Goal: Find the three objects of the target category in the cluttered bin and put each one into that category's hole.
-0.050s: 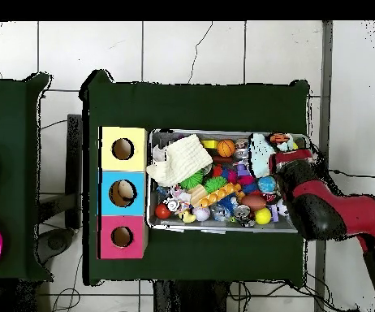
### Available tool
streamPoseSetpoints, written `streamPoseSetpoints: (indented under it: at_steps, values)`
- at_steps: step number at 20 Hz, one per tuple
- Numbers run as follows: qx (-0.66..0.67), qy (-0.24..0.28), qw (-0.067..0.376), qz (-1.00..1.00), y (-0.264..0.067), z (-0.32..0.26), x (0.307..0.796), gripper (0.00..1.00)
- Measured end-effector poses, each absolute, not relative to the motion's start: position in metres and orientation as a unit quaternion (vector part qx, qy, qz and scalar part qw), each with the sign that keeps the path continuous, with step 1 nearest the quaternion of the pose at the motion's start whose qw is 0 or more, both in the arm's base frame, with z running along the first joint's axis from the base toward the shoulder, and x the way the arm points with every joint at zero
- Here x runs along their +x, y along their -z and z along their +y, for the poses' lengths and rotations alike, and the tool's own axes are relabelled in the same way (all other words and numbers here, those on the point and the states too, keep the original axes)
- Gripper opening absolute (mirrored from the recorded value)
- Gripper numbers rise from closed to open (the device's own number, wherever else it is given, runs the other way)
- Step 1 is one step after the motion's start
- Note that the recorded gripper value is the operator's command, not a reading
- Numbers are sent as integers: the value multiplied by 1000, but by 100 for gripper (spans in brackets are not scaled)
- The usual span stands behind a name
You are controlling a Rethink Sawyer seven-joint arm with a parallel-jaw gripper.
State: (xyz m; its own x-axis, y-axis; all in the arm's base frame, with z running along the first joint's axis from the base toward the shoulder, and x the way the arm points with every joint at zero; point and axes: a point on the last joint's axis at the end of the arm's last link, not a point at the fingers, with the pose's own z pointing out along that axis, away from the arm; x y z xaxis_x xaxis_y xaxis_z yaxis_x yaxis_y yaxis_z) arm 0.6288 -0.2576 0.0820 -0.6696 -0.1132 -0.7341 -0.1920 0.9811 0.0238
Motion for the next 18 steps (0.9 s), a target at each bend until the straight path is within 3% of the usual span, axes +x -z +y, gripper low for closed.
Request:
streamPoseSetpoints:
  at_steps: [7, 18]
  values:
    - [-106, -48, 341, 933, -50, -236, 592, 0]
    - [-139, -33, 288, 947, -46, -212, 561, 0]
